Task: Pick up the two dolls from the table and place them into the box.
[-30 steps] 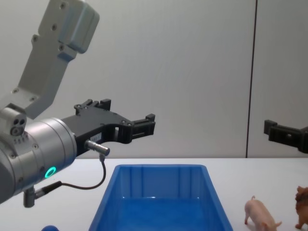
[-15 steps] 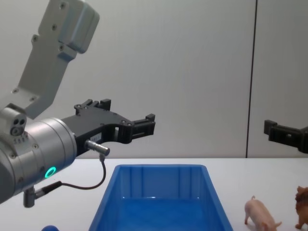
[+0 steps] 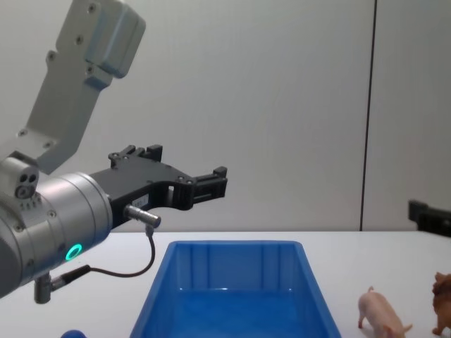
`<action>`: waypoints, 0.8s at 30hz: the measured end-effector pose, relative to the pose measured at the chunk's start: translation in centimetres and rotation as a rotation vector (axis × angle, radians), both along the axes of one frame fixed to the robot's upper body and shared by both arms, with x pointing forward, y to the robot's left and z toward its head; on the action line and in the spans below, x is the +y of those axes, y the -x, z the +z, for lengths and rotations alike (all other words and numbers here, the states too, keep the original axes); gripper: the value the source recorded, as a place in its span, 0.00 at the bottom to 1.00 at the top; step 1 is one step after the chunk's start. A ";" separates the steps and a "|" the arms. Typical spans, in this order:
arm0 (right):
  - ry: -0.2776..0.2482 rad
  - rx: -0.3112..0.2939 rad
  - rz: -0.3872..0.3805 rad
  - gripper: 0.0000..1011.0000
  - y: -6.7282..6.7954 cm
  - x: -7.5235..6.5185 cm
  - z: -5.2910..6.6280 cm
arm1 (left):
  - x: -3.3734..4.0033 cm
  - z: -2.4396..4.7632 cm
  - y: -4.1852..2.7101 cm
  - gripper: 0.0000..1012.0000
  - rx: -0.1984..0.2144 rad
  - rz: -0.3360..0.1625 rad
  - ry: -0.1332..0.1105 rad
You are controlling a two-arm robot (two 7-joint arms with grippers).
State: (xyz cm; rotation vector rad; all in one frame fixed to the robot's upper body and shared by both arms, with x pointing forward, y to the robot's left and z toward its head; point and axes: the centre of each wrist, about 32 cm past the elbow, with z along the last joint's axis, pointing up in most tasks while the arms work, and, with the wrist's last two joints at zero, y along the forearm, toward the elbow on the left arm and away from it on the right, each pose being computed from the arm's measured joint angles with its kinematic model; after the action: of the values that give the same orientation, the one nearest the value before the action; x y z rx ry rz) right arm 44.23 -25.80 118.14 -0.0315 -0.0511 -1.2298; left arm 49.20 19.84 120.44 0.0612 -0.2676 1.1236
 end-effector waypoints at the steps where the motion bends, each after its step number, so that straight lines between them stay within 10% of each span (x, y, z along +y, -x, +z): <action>1: 0.003 0.007 0.001 0.99 0.0 -0.2 -0.1 | 0.00 0.00 0.00 0.99 0.000 0.000 0.000; 24: 0.062 0.205 -0.015 0.99 -0.2 -3.5 -3.6 | 0.00 0.00 0.00 0.99 0.000 0.000 0.000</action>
State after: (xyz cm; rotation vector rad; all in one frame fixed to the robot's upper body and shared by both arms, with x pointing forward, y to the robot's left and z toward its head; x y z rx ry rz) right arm 44.38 -29.31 114.58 -0.2121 0.0896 -1.2338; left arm 49.20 19.84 120.44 0.0611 -0.2676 1.1237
